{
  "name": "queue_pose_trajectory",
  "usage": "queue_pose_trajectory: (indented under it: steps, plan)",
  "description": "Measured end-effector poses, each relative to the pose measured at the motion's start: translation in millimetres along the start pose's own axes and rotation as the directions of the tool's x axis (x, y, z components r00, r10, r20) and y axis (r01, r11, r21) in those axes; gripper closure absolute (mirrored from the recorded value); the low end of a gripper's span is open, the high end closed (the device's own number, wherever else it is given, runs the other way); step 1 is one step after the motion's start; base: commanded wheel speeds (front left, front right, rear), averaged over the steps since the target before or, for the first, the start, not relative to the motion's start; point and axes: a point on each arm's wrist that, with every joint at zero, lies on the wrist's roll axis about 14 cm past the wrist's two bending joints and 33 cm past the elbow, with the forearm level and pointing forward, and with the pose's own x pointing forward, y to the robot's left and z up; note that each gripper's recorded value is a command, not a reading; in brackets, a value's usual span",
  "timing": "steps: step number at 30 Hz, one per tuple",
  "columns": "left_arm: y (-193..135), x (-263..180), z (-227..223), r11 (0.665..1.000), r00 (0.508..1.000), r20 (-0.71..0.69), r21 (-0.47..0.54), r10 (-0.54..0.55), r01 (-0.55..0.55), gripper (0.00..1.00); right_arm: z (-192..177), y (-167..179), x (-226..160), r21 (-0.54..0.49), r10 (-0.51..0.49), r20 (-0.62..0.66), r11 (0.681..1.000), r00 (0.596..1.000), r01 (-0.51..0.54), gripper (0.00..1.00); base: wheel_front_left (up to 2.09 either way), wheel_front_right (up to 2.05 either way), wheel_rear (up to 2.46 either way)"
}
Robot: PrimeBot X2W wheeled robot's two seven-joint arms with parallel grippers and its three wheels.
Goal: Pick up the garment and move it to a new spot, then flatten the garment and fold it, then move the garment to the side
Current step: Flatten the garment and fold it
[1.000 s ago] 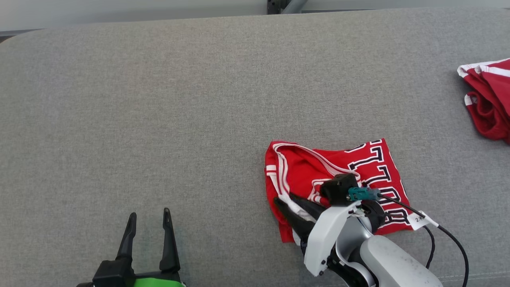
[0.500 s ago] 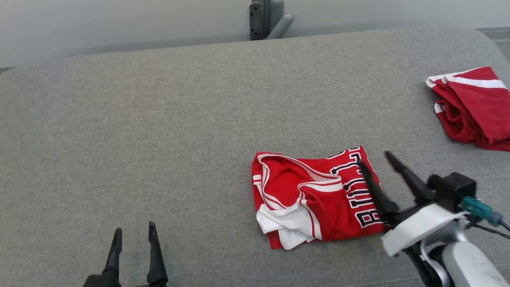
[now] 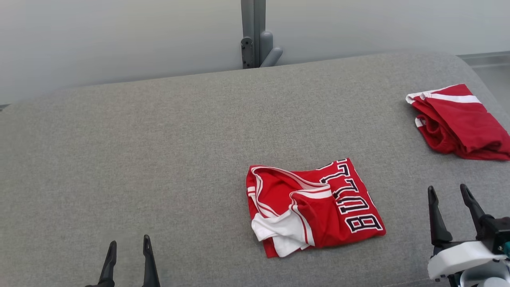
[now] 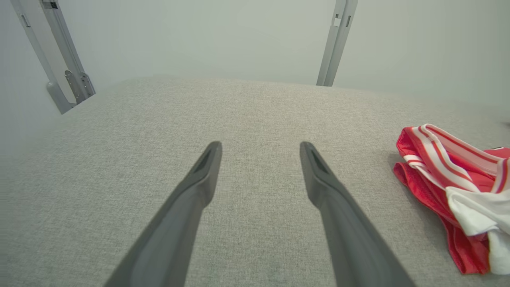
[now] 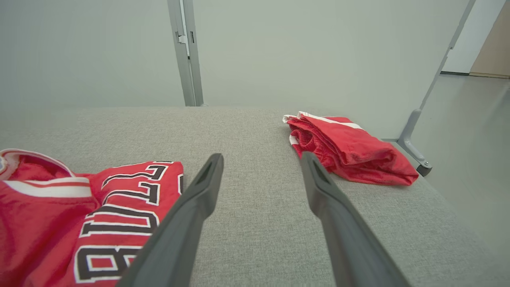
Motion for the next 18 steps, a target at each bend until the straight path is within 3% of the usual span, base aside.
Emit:
queue_pose_trajectory:
  steps: [14,15,16,17,18]
  plan:
    - [7.4,-7.1,5.1,1.000,1.000,0.019,-0.002,0.020,-0.020,0.00,3.9,22.1,9.6,0.022,0.044,0.018,0.999,0.999,-0.045,0.03,0.00,0.00,0.00]
    - [6.8,-6.5,4.2,1.000,1.000,0.015,-0.004,0.020,-0.020,0.00,7.6,27.6,14.8,0.026,0.060,0.029,0.998,0.998,-0.061,0.53,0.00,0.00,0.00]
    - [5.9,-5.7,3.0,1.000,1.000,0.011,-0.004,0.019,-0.018,0.00,12.1,33.5,20.9,0.029,0.078,0.044,0.996,0.996,-0.079,0.82,0.00,0.00,0.00]
    - [4.8,-4.4,2.1,1.000,1.000,0.007,-0.005,0.017,-0.016,0.00,15.2,40.5,27.3,0.026,0.101,0.052,0.994,0.993,-0.103,1.00,0.00,0.00,0.00]
    - [3.4,-2.7,1.2,1.000,1.000,0.003,-0.006,0.013,-0.013,0.00,18.0,47.7,34.1,0.022,0.126,0.060,0.992,0.990,-0.128,1.00,0.00,0.00,0.00]
